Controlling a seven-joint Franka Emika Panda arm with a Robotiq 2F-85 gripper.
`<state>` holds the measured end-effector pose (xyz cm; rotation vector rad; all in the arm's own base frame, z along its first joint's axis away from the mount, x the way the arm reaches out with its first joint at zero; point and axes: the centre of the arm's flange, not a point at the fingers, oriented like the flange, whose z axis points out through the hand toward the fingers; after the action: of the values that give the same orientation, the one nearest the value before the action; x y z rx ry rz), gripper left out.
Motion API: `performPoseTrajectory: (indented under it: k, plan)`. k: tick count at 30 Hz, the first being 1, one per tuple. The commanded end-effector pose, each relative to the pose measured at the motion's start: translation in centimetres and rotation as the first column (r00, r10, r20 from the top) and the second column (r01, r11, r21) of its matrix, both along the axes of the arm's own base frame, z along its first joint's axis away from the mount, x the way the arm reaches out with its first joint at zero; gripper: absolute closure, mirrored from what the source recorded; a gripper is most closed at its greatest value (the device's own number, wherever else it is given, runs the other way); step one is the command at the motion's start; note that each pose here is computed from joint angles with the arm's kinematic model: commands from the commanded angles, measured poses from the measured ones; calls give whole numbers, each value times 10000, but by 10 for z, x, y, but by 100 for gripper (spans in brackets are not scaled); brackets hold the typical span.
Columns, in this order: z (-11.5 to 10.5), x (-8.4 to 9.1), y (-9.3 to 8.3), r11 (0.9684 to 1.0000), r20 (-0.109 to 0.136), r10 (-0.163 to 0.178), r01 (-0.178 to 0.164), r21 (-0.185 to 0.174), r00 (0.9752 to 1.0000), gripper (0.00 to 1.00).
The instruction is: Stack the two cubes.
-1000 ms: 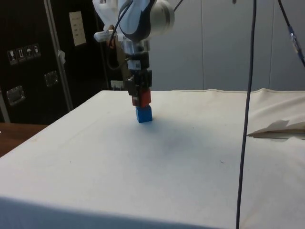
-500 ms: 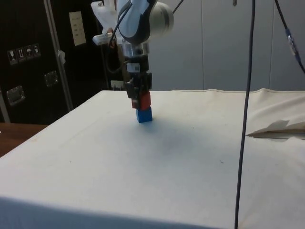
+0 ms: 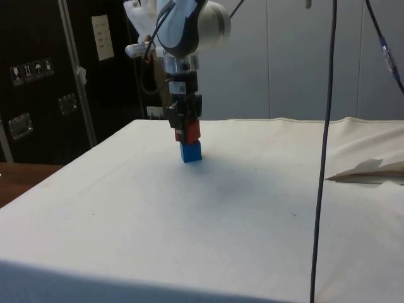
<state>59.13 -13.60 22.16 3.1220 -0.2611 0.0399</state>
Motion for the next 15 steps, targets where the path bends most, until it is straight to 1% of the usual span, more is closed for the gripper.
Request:
performPoseTrajectory:
  k: [1, 2, 12, 13, 15]
  plan:
    - [0, 0, 0, 10000, 0, 0, 0, 0, 10000, 99]
    - [0, 0, -1, 10000, -10, 9, -9, 42, 10000, 99]
    - [0, 1, -1, 10000, 6, 2, -2, 17, 10000, 99]
    - [0, 1, 0, 10000, 4, 10, -10, 11, 10000, 93]
    - [0, 1, 0, 10000, 4, 11, -11, 9, 10000, 75]
